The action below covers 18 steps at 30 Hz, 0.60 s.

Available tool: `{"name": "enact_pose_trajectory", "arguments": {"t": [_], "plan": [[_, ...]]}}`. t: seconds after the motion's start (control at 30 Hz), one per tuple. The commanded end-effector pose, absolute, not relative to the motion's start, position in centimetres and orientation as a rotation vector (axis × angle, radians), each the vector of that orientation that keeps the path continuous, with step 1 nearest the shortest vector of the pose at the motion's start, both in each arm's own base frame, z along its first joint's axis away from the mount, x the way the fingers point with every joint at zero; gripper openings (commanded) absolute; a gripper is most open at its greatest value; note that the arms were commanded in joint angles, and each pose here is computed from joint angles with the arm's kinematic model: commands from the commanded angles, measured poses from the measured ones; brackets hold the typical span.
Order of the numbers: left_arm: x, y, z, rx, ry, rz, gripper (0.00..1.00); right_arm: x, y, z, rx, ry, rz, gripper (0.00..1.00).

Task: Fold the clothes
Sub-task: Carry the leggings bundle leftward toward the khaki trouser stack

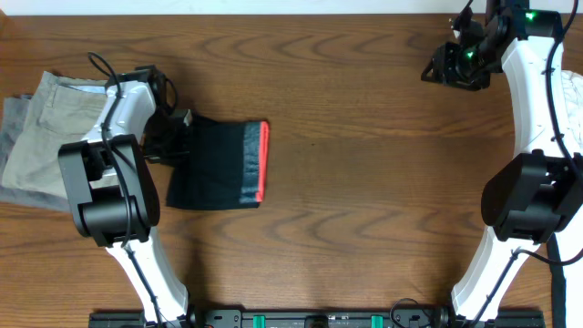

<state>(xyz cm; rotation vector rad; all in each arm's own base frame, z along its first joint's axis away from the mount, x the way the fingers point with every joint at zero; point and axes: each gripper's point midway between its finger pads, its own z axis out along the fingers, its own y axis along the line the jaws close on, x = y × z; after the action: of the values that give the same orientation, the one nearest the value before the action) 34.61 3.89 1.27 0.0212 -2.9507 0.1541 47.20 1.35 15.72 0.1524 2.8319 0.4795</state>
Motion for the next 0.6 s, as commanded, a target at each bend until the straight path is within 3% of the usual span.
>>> {"name": "enact_pose_trajectory", "arguments": {"t": [0.0,0.57], "plan": [[35.0,5.9,2.6,-0.12,-2.975,0.027,0.06,46.8,1.7,15.3,0.122,2.856,0.462,0.52],[38.3,8.3,7.0,-0.086,-3.085,-0.016,0.06,46.2,1.6,15.0,0.148,2.887,0.452,0.54]]}}
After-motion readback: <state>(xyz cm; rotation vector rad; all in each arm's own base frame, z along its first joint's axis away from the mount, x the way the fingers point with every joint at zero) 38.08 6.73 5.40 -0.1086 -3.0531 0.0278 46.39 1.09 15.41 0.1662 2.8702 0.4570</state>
